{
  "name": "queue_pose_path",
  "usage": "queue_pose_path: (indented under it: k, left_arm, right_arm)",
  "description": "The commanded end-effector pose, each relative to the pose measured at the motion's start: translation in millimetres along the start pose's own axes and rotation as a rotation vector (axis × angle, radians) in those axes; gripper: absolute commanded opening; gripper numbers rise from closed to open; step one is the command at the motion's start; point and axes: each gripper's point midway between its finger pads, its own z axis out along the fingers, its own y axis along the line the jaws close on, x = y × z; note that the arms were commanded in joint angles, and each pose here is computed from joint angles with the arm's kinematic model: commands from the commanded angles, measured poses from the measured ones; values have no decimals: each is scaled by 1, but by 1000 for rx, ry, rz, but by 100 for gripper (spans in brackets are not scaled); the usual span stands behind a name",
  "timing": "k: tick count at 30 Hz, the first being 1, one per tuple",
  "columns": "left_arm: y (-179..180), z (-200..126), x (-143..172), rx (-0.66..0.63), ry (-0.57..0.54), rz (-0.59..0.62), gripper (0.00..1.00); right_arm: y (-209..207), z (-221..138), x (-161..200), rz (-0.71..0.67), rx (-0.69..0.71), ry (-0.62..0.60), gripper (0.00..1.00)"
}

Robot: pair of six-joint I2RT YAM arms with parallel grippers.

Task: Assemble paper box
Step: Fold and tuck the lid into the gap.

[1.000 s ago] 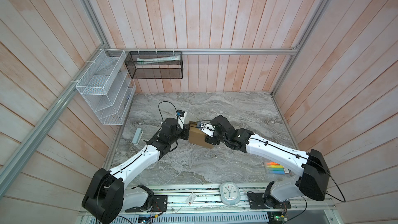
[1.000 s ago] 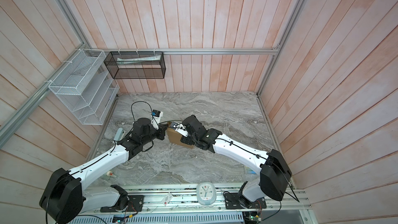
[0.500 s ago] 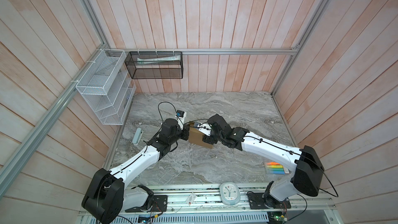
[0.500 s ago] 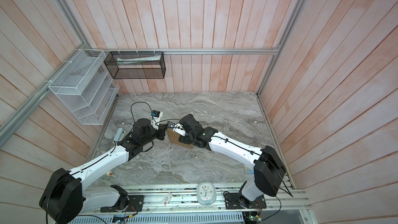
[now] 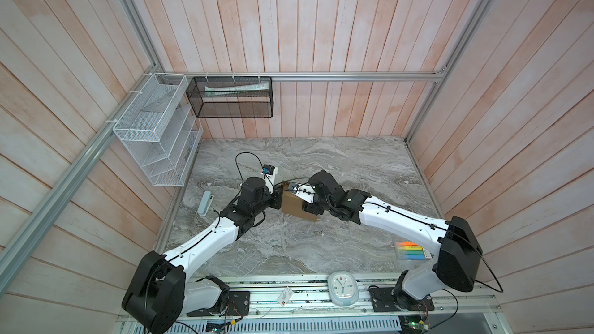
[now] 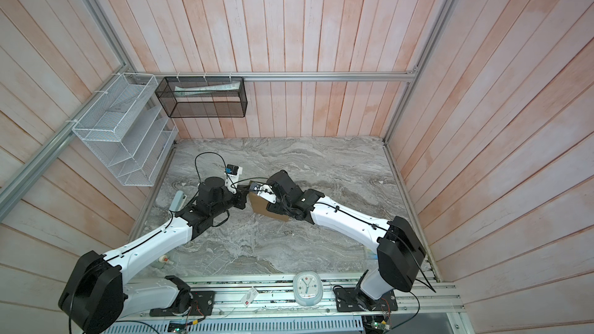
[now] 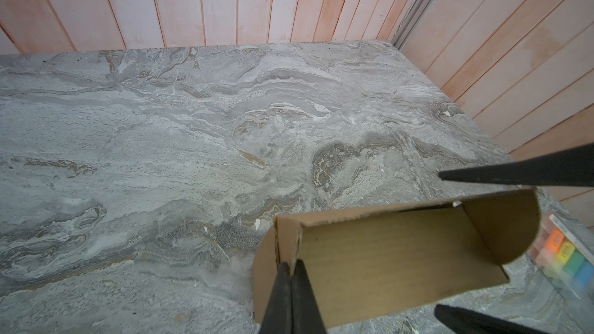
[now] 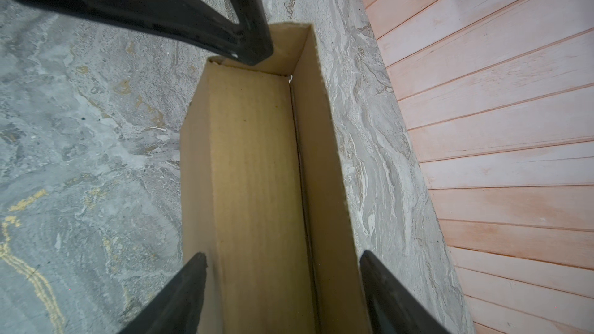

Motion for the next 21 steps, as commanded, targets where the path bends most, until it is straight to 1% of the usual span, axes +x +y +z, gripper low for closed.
queue_pose_path:
  k: [1, 6, 15, 21]
  left_arm:
    - [10, 1, 43, -39, 132, -32, 0]
    - [10, 1, 41, -41, 126, -38, 0]
    - [10, 0, 40, -42, 115, -48, 4]
    - [10, -1, 40, -45, 109, -49, 5]
  right_arm:
    - [2, 0, -7, 11, -17, -17, 74]
    - [4, 2, -7, 14, -27, -14, 72]
    - [7, 7, -8, 8, -41, -13, 68]
    - [8, 9, -9, 11, -45, -14, 64]
